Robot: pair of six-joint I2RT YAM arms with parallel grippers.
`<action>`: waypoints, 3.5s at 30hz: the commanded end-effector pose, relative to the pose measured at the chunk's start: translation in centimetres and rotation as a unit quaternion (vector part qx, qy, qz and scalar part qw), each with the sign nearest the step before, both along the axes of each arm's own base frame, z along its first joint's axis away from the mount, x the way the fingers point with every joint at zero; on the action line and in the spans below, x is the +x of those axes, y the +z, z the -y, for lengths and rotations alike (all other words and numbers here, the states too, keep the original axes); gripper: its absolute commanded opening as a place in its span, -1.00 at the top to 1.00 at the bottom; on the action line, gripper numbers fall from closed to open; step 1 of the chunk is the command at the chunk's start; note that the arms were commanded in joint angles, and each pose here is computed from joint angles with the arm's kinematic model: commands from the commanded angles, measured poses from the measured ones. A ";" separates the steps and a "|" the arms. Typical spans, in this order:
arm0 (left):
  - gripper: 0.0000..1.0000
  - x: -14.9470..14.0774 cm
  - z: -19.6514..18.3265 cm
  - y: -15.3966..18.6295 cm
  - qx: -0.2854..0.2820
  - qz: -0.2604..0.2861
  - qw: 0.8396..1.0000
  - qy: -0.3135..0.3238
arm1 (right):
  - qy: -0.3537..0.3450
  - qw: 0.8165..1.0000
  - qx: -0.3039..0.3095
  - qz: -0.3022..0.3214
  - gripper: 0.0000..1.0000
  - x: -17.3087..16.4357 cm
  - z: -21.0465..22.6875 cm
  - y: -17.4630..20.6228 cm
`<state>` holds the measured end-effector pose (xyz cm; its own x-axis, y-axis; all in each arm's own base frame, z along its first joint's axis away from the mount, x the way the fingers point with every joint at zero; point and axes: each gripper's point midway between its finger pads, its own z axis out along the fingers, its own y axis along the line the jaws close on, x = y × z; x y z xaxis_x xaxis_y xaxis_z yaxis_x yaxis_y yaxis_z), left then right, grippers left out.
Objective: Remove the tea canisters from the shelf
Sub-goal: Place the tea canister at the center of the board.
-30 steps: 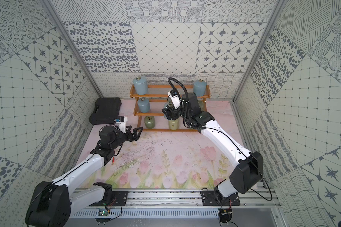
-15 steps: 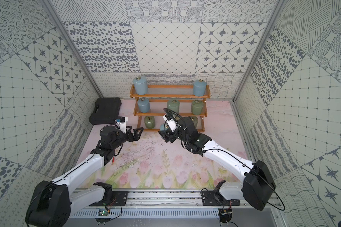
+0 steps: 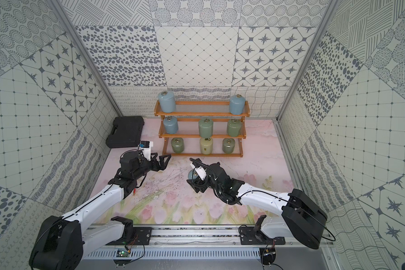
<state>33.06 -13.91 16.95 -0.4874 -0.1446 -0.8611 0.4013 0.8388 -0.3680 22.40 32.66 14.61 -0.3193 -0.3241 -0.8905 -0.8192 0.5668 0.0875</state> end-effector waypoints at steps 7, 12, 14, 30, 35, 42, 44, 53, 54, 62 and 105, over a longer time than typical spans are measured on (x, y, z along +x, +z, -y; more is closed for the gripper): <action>-1.00 -0.1 0.9 -0.7 -0.002 -0.009 1.000 0.000 | 0.016 0.995 0.066 0.077 -0.08 -1.5 -2.9 3.0; -1.00 0.0 1.4 -0.9 -0.001 -0.014 1.000 -0.003 | 0.032 0.995 0.058 0.075 -0.08 -3.2 -3.6 1.7; -1.00 0.0 1.6 -0.8 0.002 -0.012 1.000 -0.003 | 0.036 0.996 0.047 0.071 -0.08 -3.9 -3.7 0.6; -1.00 -1.2 3.3 -1.3 0.013 -0.017 1.000 -0.004 | 0.050 0.996 0.016 0.073 -0.08 -6.8 -3.2 -2.6; -1.00 -1.5 3.5 -1.3 0.016 -0.014 1.000 -0.002 | 0.050 0.996 0.010 0.068 -0.08 -7.2 -2.7 -3.4; -1.00 -1.7 3.6 -1.5 0.020 -0.015 1.000 0.000 | 0.052 0.997 -0.001 0.064 -0.14 -7.6 -2.5 -4.4; -1.00 -1.7 3.5 -1.4 0.024 -0.012 1.000 0.001 | 0.056 0.996 -0.008 0.062 -0.16 -7.8 -2.6 -4.6; -1.00 -1.7 3.2 -0.6 0.026 -0.006 1.000 0.009 | 0.063 0.996 -0.019 0.061 -0.36 -8.3 -2.3 -5.5; -1.00 -1.8 3.2 -0.7 0.026 -0.008 1.000 0.009 | 0.063 0.996 -0.019 0.059 -0.37 -8.4 -2.2 -5.6; -1.00 -1.8 3.2 -0.6 0.029 -0.005 1.000 0.009 | 0.054 0.997 -0.021 0.057 -0.55 -8.3 -1.7 -5.9; -1.00 -1.8 2.6 9.5 0.114 0.091 0.989 -0.017 | -0.001 0.992 0.010 0.129 -1.00 -5.8 -0.8 4.5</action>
